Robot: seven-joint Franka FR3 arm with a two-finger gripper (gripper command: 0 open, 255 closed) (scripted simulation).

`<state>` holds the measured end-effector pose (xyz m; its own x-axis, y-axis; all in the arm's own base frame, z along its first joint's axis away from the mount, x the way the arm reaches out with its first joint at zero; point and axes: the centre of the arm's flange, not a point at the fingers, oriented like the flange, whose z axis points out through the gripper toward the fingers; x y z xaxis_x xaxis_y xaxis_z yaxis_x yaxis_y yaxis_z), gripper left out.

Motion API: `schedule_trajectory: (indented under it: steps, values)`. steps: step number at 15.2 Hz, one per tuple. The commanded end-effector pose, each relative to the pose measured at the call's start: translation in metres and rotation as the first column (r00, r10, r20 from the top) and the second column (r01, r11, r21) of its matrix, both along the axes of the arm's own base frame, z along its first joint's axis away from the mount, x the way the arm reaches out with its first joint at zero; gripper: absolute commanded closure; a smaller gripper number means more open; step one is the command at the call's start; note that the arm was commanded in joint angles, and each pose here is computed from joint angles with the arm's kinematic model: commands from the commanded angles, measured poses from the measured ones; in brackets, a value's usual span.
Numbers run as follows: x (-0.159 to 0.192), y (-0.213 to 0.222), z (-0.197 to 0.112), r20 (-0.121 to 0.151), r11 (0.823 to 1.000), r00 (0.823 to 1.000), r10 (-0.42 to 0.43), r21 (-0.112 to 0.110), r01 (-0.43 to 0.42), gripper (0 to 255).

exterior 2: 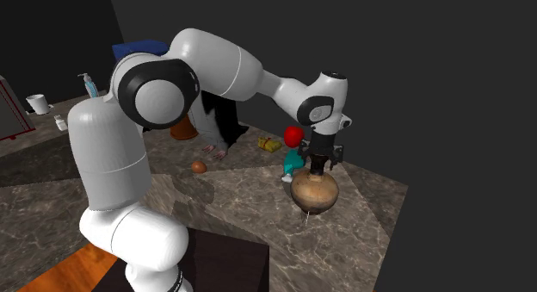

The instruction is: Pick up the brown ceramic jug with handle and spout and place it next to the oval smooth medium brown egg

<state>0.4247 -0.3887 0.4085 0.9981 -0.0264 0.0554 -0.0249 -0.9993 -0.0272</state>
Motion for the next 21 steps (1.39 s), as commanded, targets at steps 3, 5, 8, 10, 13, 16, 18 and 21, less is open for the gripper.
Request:
schedule_trajectory:
  steps: [3, 5, 8, 10, 13, 16, 18, 21]
  values:
    - [0.000, 0.001, -0.010, 0.000, 1.000, 1.000, 0.000, 0.000, 0.000, 0]
    - [0.000, 0.001, -0.010, 0.000, 1.000, 1.000, 0.000, 0.000, 0.000, 0]
    - [0.000, 0.001, -0.010, 0.000, 1.000, 1.000, 0.000, 0.000, 0.000, 0]
    - [0.000, 0.001, -0.010, 0.000, 1.000, 1.000, 0.000, 0.000, 0.000, 255]
    - [0.000, 0.001, -0.010, 0.000, 1.000, 1.000, 0.000, 0.000, 0.000, 255]
    - [0.000, 0.001, -0.009, 0.000, 1.000, 1.000, 0.000, 0.000, 0.000, 255]
    - [0.000, 0.001, -0.010, 0.000, 1.000, 1.000, 0.000, 0.000, 0.000, 255]
    - [0.000, 0.001, 0.006, 0.000, 1.000, 1.000, 0.000, 0.000, 0.000, 255]
